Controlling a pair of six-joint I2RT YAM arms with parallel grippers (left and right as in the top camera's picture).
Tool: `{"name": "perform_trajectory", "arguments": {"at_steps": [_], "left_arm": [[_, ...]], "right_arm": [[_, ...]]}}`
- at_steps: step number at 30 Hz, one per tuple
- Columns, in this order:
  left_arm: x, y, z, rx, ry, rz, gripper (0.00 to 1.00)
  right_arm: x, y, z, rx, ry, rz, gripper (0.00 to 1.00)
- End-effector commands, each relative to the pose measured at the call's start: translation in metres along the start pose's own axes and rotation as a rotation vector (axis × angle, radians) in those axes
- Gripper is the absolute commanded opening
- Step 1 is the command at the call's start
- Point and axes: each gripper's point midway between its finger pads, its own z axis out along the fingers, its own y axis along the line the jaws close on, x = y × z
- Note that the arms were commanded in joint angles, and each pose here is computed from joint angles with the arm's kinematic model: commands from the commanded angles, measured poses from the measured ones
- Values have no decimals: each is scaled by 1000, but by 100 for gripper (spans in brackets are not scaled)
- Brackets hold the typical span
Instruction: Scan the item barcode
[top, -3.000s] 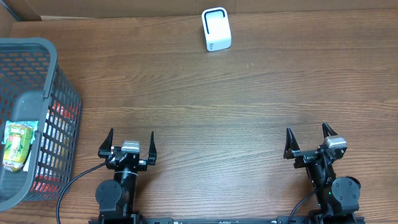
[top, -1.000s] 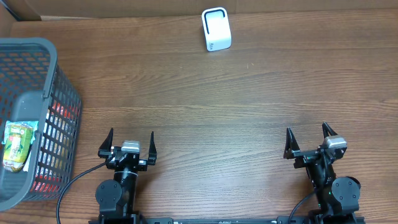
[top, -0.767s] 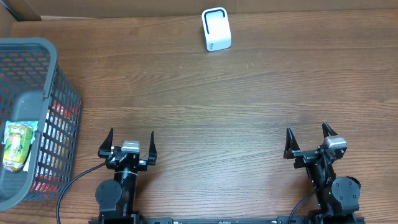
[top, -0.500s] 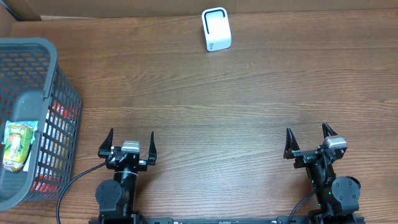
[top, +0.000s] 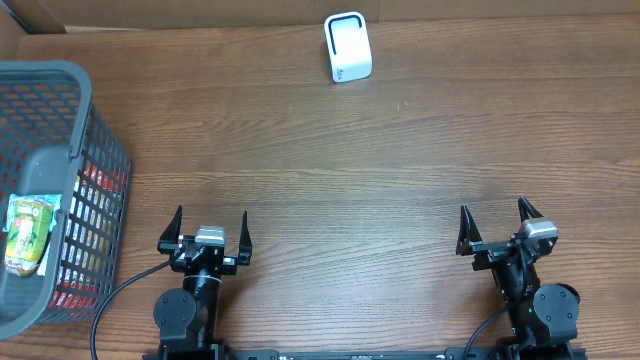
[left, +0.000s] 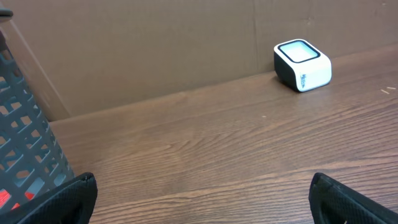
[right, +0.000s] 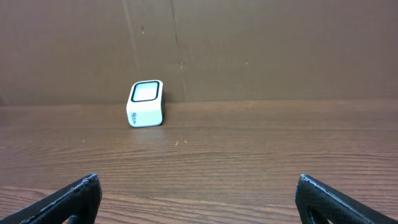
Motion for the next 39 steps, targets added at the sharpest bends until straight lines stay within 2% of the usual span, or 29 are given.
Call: {"name": "perform_trajectory", "arguments": {"at_steps": [1, 13, 22, 39], "left_arm": [[0, 0, 0, 0, -9, -14, 100], [0, 0, 0, 1, -9, -43, 100], [0, 0, 0, 1, -8, -266, 100], [0, 1, 0, -3, -9, -299, 100]], "right_arm": [[1, 0, 0, 3, -8, -1, 100], [1, 0, 0, 3, -8, -1, 100], [1, 3, 0, -15, -6, 3, 100], [0, 5, 0, -25, -7, 3, 100]]}}
